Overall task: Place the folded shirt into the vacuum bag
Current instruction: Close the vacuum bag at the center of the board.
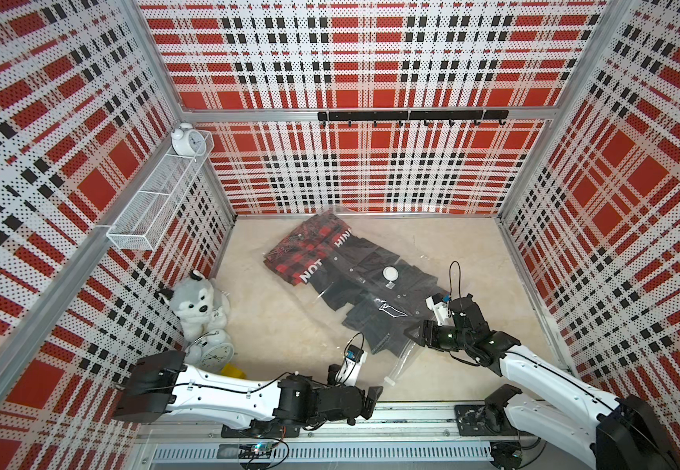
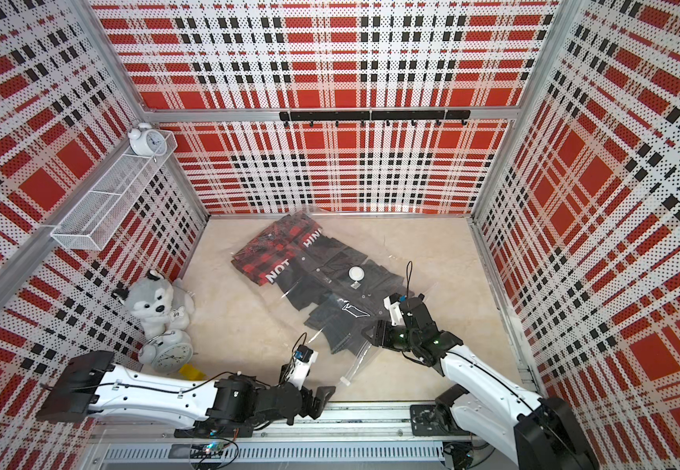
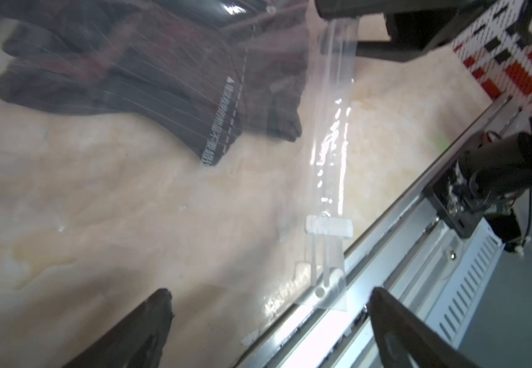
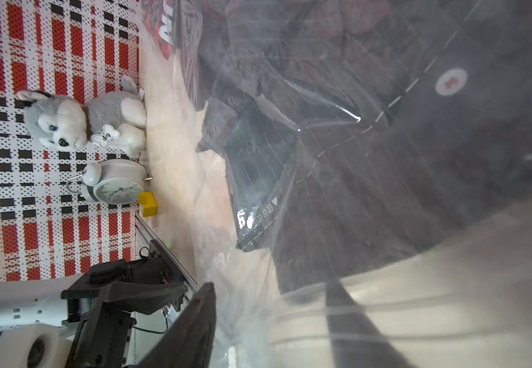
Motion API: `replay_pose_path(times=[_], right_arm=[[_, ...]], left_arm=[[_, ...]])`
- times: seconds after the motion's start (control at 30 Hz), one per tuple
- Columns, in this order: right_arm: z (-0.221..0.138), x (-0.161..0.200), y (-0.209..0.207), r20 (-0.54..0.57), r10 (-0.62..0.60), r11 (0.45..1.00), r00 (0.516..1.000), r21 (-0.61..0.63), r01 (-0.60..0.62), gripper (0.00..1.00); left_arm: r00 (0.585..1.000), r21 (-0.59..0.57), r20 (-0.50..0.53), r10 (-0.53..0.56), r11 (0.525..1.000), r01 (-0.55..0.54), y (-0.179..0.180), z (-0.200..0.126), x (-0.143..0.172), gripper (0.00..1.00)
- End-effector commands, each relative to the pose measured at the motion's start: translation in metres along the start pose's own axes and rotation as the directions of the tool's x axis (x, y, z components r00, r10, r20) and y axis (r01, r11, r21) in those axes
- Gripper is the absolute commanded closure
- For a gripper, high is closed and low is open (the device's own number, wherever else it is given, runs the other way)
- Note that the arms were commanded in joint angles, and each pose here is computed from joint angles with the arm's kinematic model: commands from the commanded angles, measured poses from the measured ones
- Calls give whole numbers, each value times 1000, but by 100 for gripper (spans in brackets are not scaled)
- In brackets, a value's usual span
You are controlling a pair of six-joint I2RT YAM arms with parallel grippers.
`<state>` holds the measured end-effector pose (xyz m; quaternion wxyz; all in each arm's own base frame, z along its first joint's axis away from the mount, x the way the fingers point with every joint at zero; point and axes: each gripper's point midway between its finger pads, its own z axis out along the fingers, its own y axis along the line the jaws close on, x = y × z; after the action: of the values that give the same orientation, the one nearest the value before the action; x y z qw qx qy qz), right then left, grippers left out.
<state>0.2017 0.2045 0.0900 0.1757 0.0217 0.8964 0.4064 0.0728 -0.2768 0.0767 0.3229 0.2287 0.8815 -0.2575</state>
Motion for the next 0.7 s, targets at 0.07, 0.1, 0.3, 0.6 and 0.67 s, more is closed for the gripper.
replay_pose_path(times=[0.07, 0.1, 0.3, 0.6, 0.67], right_arm=[[3, -5, 5, 12, -7, 999, 1000, -34, 8, 51], [3, -6, 5, 13, -6, 1000, 1000, -30, 6, 58], [4, -11, 9, 8, -8, 1000, 1000, -27, 8, 79], [5, -20, 8, 9, -7, 1000, 1000, -18, 8, 80], [5, -22, 7, 11, -5, 1000, 1000, -20, 5, 80]], left_arm=[[982, -21, -90, 165, 986, -168, -11, 4, 23, 2], [976, -38, -95, 194, 979, -198, -11, 6, 24, 2], [947, -230, -37, 318, 920, -318, -12, 6, 0, 4], [873, -331, -9, 488, 822, -463, -33, 7, -8, 6], [855, -324, -62, 514, 800, -505, -30, 12, 2, 10]])
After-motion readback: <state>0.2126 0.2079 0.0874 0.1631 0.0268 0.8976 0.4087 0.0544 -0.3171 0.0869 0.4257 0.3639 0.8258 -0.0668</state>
